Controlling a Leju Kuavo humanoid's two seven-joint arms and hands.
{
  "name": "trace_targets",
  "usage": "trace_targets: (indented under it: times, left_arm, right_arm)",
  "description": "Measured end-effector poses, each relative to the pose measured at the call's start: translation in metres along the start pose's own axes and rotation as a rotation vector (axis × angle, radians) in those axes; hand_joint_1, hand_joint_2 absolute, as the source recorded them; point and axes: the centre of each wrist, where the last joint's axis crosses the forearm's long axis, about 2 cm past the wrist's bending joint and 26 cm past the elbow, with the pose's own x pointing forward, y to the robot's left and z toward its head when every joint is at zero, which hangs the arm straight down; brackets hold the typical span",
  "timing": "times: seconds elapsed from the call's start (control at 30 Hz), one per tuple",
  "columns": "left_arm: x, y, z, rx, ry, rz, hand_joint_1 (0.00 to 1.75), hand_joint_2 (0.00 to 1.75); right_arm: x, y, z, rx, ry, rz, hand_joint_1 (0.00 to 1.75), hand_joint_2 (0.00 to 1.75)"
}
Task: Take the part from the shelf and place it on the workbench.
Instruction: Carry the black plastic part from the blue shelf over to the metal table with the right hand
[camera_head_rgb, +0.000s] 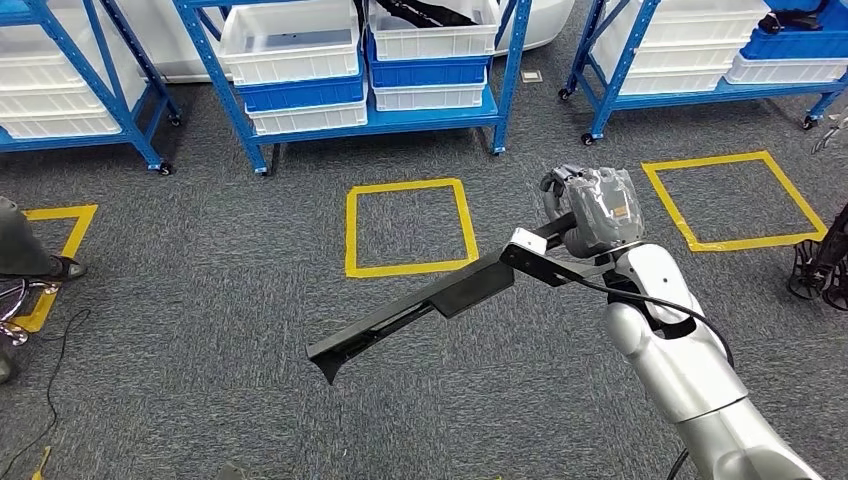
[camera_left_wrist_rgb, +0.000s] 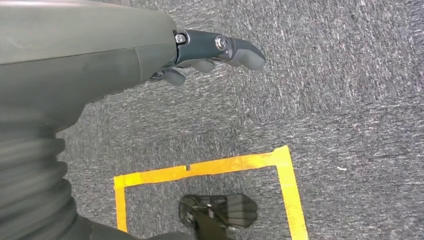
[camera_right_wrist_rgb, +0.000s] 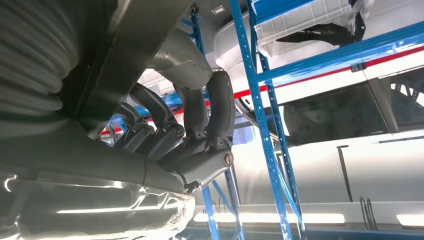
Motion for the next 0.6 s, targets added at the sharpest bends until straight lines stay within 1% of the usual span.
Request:
trace_targets:
  times: [0.3,0.43,0.6]
  left_arm:
    - [0.008,-0.003,-0.003,-0.003,-0.016,0.005,0.0,1.75]
    - [0.009,-0.004,-0.003,-0.007,-0.015,0.002,0.0,1.75]
    - [0.012,-0.006,-0.004,-0.008,-0.018,0.003,0.0,1.75]
  right_arm:
    - [-0.011,-0.012,0.0,-0.022,0.018,0.028,1.75,1.75]
    - [-0.009,-0.011,0.003,-0.012,0.023,0.026,1.75,1.75]
    - [-0.004,-0.016,-0.001,-0.015,0.004,0.02,1.75,1.75]
